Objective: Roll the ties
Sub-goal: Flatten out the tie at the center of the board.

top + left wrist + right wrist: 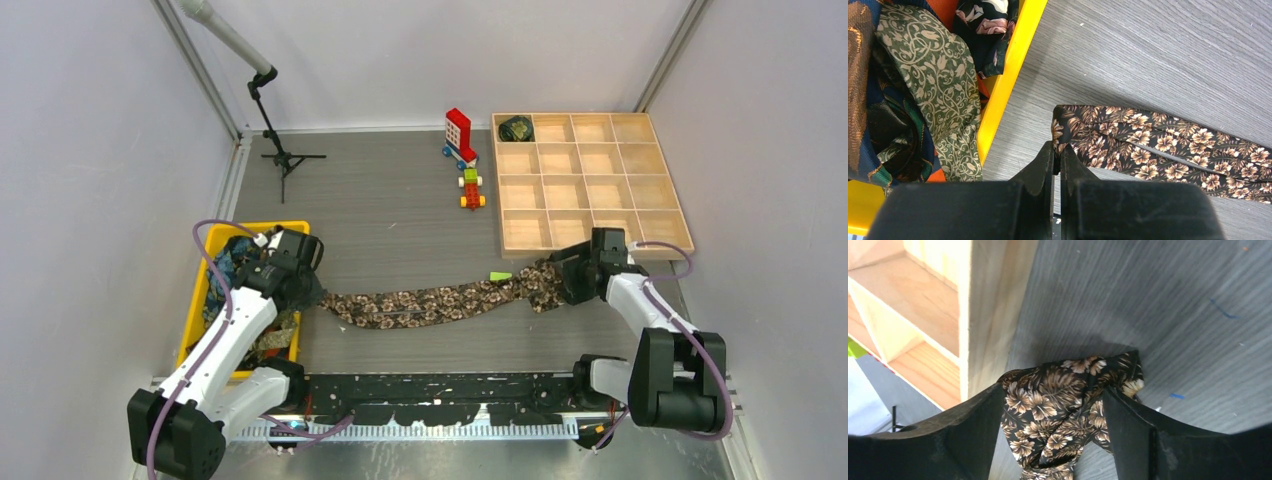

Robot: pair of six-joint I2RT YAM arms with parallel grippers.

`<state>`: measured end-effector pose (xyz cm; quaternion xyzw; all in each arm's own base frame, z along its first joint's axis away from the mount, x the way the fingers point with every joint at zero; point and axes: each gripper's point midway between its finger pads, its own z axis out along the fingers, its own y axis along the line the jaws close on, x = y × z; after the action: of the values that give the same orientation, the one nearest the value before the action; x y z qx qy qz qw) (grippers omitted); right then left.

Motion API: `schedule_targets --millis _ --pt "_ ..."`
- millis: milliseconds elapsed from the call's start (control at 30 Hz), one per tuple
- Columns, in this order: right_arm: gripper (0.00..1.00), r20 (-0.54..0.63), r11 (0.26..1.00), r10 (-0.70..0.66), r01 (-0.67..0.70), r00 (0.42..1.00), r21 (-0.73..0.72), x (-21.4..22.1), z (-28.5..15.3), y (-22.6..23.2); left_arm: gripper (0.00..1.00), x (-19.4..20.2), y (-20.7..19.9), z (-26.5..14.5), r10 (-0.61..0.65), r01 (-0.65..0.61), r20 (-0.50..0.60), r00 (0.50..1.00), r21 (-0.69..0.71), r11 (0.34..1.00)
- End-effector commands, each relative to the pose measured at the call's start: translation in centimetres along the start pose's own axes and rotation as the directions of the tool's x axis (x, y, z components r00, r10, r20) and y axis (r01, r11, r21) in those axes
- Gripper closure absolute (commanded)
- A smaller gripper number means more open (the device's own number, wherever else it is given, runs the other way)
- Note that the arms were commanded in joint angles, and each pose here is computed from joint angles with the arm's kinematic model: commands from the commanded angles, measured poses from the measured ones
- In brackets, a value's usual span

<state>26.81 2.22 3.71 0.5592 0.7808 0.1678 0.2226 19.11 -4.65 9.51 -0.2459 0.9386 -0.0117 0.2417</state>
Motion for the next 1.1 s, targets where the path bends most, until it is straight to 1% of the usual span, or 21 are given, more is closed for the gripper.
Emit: schedule_targets --millis 0,67,100,167,233,267,333,400,467,667,833,867,967,1067 --pt "0.27 -0.008 0.998 0.037 -0.038 0.999 -0.05 0.0 0.8 1.0 1.0 -0.4 -0.2 -0.3 -0.008 0.008 0.016 1.0 0.017 1.0" --pt "0.42 -0.006 0.998 0.039 -0.04 0.999 -0.047 0.0 0.8 0.8 1.0 -0.4 -0.2 -0.3 -0.007 0.006 0.015 1.0 0.016 1.0" --pt "0.52 -0.004 0.998 0.039 -0.039 0.999 -0.046 0.0 0.7 0.8 1.0 -0.4 -0.2 -0.2 -0.006 0.006 0.015 1.0 0.016 1.0" --pt "0.68 0.009 0.998 0.037 -0.037 0.999 -0.044 -0.3 0.3 0.9 1.0 -0.4 -0.2 -0.2 -0.005 0.004 0.016 1.0 0.017 1.0" --pt "0.77 0.026 0.999 0.024 -0.023 0.999 -0.038 -0.6 -0.3 0.9 1.0 -0.4 -0.3 -0.2 -0.004 0.004 0.016 1.0 0.02 1.0" --pt "0.79 0.035 0.999 0.017 -0.016 0.999 -0.038 -0.8 -0.6 1.0 1.0 -0.4 -0.3 -0.2 -0.003 0.003 0.016 1.0 0.021 1.0" --pt "0.86 0.053 0.999 0.002 0.0 0.999 -0.036 -1.1 -1.0 1.1 1.0 -0.4 -0.3 -0.1 -0.001 0.001 0.013 1.0 0.022 1.0" --pt "0.9 0.067 0.999 -0.006 0.008 0.998 -0.036 -1.4 -1.2 1.2 1.0 -0.3 -0.4 0.0 0.0 0.0 0.012 1.0 0.024 1.0" --pt "0.99 0.077 0.999 -0.014 0.016 0.997 -0.037 -1.6 -1.3 1.3 1.0 -0.3 -0.4 0.0 0.002 -0.002 0.01 1.0 0.026 1.0" --pt "1.0 0.084 0.994 -0.062 0.069 0.995 -0.086 -2.2 -2.1 3.4 1.0 -0.5 -0.5 -0.3 0.0 0.0 0.025 1.0 0.035 0.999" --pt "1.0 0.134 0.986 -0.143 0.153 0.981 -0.062 -3.0 -4.5 5.0 1.0 -0.5 -0.4 -0.2 -0.005 0.004 0.03 1.0 0.037 0.999" --pt "1.0 0.129 0.985 -0.157 0.165 0.979 -0.058 -2.9 -4.7 5.4 1.0 -0.5 -0.4 -0.2 -0.006 0.005 0.03 1.0 0.038 0.999" --pt "1.0 0.103 0.975 -0.217 0.221 0.971 -0.026 -1.6 -4.8 6.6 1.0 -0.5 -0.4 -0.1 -0.007 0.005 0.031 1.0 0.038 0.999" --pt "1.0 0.049 0.959 -0.284 0.283 0.958 0.018 1.3 -4.1 7.2 1.0 -0.5 -0.4 -0.1 -0.007 0.006 0.031 0.999 0.036 0.999"
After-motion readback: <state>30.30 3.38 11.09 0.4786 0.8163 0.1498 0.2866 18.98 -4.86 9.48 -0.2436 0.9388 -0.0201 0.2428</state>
